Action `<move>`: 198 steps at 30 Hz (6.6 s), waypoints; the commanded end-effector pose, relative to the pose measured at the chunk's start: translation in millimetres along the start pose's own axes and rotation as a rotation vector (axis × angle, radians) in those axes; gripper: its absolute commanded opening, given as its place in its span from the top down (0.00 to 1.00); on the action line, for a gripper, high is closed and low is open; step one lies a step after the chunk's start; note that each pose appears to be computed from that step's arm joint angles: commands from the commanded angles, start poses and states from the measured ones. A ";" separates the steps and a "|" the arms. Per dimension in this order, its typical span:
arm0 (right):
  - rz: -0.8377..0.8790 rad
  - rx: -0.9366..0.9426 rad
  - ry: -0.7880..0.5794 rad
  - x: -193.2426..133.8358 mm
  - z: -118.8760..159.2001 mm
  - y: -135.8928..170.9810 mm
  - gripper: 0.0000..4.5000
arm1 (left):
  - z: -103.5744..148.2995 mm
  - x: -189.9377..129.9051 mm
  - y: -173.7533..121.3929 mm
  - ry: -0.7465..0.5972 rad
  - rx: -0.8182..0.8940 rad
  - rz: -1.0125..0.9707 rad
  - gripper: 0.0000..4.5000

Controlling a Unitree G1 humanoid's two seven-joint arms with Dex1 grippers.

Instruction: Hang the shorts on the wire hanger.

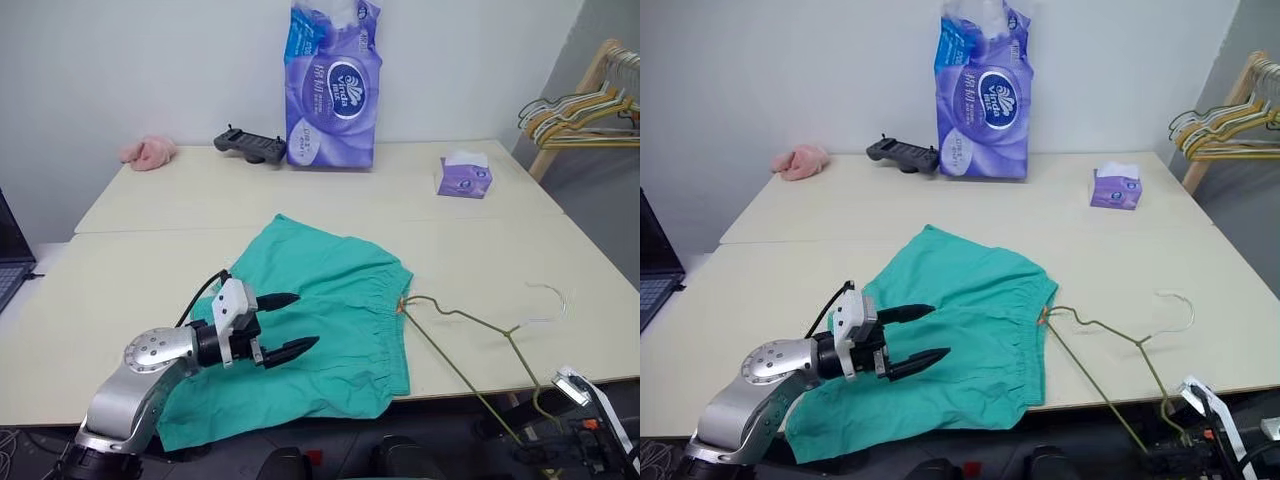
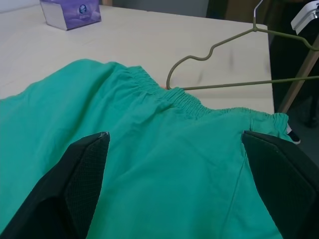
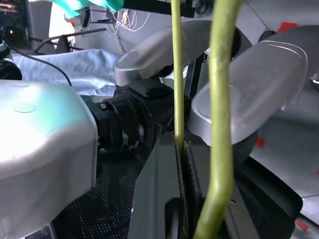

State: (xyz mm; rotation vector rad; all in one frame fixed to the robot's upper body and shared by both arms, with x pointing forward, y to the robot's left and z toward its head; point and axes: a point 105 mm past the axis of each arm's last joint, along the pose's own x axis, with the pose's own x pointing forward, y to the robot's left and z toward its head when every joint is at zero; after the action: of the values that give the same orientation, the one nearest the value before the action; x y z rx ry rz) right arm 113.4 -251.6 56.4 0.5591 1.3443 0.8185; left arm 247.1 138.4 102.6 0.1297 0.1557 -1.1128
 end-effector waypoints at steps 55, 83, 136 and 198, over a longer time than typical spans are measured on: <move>0.024 -0.153 0.028 -8.6 7.3 7.8 1.00 | 3.0 1.2 4.9 0.004 0.054 -0.025 0.00; 0.079 -0.153 0.065 6.8 9.5 19.2 1.00 | 0.4 -2.2 4.7 0.015 0.058 -0.014 0.00; 0.107 0.003 -0.175 54.4 88.7 9.8 1.00 | 32.6 13.3 30.5 -0.091 0.111 0.057 0.00; -0.227 -0.555 -0.243 -28.5 204.1 14.7 1.00 | 75.0 22.4 85.5 -0.098 0.306 0.052 0.00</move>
State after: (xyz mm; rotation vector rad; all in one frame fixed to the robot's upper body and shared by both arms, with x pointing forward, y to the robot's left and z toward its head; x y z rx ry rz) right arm 301.4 -244.3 99.7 0.1720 0.9696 0.8335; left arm 332.5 143.0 158.5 0.2903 -0.0445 -1.0804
